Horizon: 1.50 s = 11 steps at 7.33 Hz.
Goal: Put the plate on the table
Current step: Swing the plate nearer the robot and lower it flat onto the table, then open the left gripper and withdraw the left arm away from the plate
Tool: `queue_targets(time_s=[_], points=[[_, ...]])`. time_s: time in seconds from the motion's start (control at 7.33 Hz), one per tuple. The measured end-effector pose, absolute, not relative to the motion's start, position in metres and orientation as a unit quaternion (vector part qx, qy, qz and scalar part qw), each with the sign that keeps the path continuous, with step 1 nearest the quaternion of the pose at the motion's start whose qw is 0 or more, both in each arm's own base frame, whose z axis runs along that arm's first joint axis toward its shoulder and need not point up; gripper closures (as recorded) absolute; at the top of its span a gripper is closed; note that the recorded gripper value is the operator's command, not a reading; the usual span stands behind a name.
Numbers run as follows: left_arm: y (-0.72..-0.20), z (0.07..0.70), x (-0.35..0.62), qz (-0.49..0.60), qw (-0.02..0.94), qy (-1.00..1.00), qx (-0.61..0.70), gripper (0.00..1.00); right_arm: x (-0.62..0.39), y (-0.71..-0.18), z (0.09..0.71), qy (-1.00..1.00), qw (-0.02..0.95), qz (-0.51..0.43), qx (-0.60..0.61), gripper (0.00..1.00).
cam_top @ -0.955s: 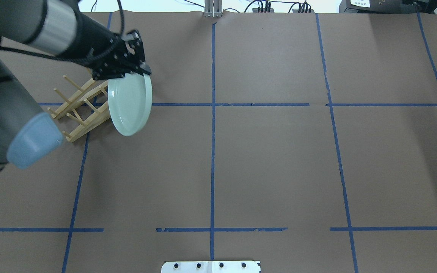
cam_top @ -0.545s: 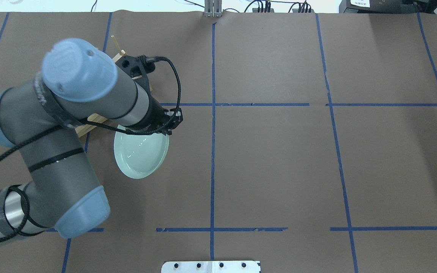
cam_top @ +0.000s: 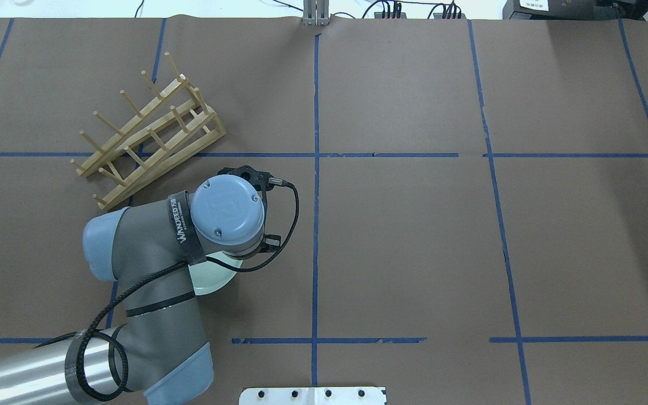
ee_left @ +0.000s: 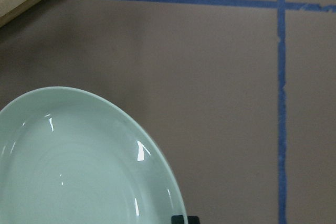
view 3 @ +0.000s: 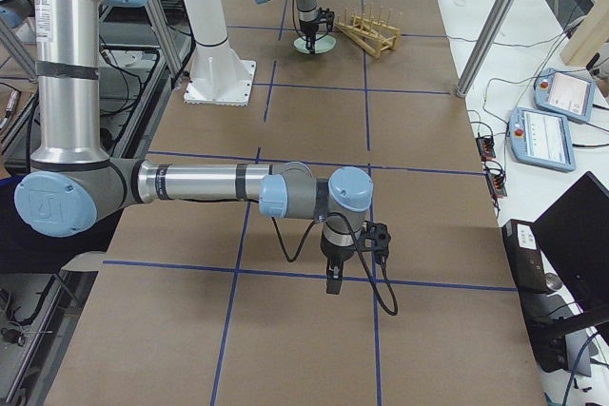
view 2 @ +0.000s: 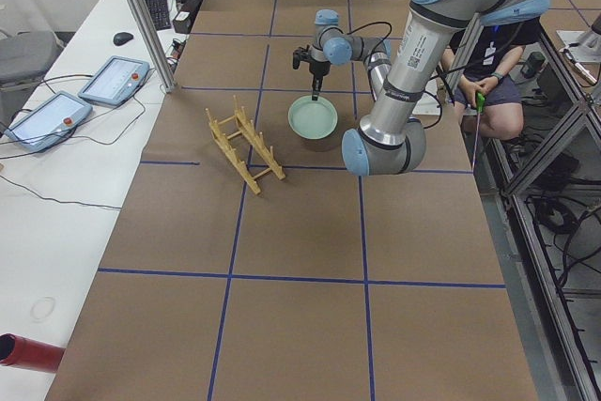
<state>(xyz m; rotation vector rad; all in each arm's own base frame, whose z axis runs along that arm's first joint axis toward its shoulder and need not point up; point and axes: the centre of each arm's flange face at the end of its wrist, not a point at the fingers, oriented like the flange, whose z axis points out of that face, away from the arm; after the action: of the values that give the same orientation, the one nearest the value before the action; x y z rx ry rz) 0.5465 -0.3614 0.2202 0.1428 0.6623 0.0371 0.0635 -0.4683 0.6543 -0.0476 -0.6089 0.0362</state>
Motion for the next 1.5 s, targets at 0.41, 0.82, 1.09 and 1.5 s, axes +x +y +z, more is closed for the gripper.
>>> queue_targets(time_s=[0.41,0.82,1.09,1.5], points=[[-0.359,0.234,0.553,0.042,0.950,0.301,0.075,0.00,0.063,-0.468,0.654,-0.300,0.954,0.018,-0.024,0.00],[-0.398,0.184,0.480,0.029,0.928,0.355,0.112,0.00,0.064,-0.468,0.654,-0.300,0.954,0.018,-0.023,0.00],[-0.465,0.155,0.364,0.027,0.907,0.393,0.149,0.00,0.063,-0.468,0.654,-0.300,0.954,0.018,-0.024,0.00],[-0.543,0.192,0.193,0.135,0.890,0.383,0.210,0.00,0.063,-0.468,0.654,-0.300,0.954,0.018,-0.023,0.00]])
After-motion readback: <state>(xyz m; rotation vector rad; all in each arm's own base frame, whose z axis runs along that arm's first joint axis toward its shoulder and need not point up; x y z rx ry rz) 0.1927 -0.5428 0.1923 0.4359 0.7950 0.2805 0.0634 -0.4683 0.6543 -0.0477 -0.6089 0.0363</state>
